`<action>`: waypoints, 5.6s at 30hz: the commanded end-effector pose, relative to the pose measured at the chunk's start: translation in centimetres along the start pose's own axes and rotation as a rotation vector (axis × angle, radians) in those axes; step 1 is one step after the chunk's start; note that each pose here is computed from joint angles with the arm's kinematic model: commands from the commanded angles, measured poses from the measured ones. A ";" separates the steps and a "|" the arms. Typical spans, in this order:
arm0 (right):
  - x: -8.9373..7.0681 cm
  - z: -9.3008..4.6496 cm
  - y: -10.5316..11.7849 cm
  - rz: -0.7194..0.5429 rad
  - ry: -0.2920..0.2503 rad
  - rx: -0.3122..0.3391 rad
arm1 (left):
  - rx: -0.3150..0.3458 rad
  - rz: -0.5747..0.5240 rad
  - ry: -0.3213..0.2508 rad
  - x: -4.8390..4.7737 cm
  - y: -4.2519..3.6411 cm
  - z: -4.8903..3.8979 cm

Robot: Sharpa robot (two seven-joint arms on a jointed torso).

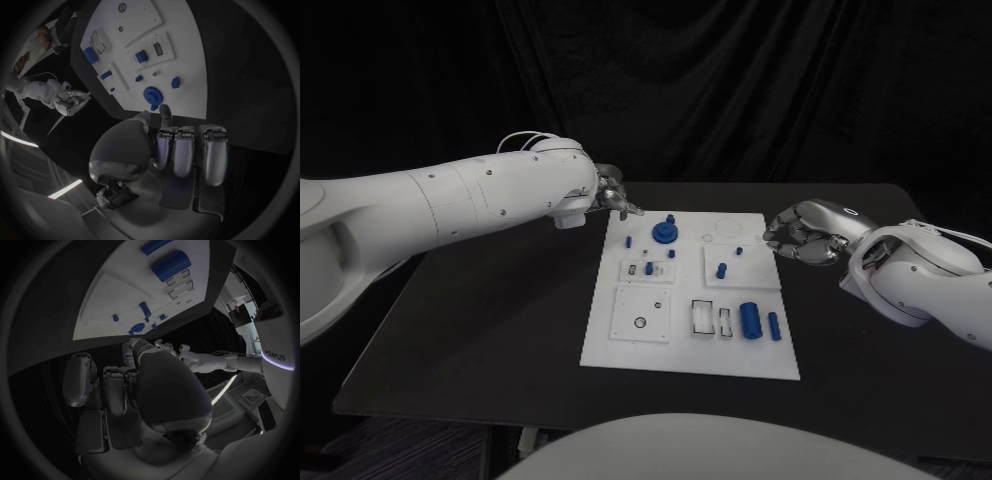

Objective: Assemble the parts on the task board

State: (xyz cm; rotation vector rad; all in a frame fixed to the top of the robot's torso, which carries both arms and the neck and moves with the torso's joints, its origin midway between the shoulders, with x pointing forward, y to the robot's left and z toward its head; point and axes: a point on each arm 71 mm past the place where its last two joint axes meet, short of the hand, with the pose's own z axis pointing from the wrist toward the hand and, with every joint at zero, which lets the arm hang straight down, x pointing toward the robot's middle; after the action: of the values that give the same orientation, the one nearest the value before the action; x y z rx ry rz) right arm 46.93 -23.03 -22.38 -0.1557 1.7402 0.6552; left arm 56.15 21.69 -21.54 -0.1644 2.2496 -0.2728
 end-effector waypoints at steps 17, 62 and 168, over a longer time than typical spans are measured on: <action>0.0 0.0 0.2 0.001 -0.010 -0.015 | -0.026 0.009 0.095 2.21 1.12 2.05; 0.3 0.1 0.1 0.001 0.022 0.009 | -0.048 0.007 0.130 3.55 1.85 2.75; 0.8 0.4 0.1 -0.002 0.073 0.030 | -0.023 -0.002 0.134 4.24 1.96 3.23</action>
State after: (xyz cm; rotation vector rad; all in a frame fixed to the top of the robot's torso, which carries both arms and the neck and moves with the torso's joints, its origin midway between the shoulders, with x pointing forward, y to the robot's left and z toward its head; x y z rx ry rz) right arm 47.02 -22.39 -22.93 -0.1729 1.8064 0.6460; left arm 56.06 22.42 -26.97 -0.1789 2.3723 -0.2461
